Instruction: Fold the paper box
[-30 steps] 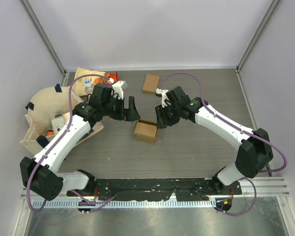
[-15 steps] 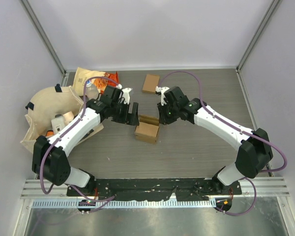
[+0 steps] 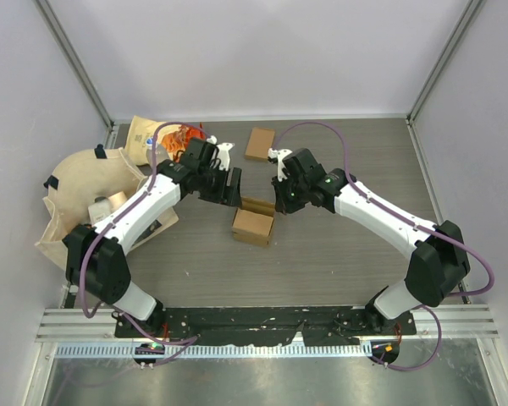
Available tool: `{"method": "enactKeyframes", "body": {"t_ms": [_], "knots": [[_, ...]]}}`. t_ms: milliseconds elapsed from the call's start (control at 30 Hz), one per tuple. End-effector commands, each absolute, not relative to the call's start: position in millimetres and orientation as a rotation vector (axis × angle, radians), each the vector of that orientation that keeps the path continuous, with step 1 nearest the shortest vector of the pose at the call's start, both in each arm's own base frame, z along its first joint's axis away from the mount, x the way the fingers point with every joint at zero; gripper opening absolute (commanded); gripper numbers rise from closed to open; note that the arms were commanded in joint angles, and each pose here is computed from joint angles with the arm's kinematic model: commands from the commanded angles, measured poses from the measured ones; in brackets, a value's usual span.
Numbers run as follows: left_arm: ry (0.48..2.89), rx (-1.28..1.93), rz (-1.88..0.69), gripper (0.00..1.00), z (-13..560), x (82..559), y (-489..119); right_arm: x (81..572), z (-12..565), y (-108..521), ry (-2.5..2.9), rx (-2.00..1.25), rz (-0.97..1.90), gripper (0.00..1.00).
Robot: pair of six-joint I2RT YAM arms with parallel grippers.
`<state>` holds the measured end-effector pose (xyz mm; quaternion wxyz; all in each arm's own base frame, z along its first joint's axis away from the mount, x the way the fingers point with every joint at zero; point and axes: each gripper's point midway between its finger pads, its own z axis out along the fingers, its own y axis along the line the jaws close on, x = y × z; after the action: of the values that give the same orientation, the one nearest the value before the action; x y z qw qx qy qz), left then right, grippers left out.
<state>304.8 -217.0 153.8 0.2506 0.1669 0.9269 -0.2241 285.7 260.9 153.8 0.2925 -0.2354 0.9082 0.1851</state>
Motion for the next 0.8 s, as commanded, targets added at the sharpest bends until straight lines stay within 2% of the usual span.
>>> {"method": "enactKeyframes", "body": {"t_ms": [0,333,367,433,467,567,667,733,767], "knots": [[2.48,0.514,-0.643,0.66,164.9,318.0,-229.0,294.7,177.8,271.5,2.345,-0.645,0.525,0.07],[2.501,0.536,-0.675,0.32,159.1,318.0,-235.1,292.6,177.5,276.1,2.346,-0.675,0.554,0.11],[2.502,0.53,-0.668,0.23,159.6,318.3,-233.5,294.7,177.5,273.0,2.347,-0.664,0.529,0.19],[2.506,0.525,-0.66,0.14,159.8,317.3,-231.9,296.6,183.0,268.1,2.327,-0.643,0.504,0.38],[2.511,0.523,-0.664,0.12,159.7,316.3,-232.1,296.3,183.4,266.4,2.304,-0.653,0.5,0.54],[2.529,0.51,-0.669,0.1,160.1,312.4,-231.2,290.2,199.2,267.7,2.181,-0.716,0.551,0.78],[2.528,0.513,-0.69,0.1,161.2,308.8,-232.3,287.2,214.7,275.8,2.006,-0.81,0.609,0.89],[2.522,0.515,-0.695,0.09,162.4,309.7,-233.3,294.5,216.5,279.8,1.968,-0.839,0.595,0.89],[2.532,0.515,-0.691,0.09,161.9,308.5,-232.3,297.0,214.9,279.1,1.999,-0.821,0.586,0.86]]}}
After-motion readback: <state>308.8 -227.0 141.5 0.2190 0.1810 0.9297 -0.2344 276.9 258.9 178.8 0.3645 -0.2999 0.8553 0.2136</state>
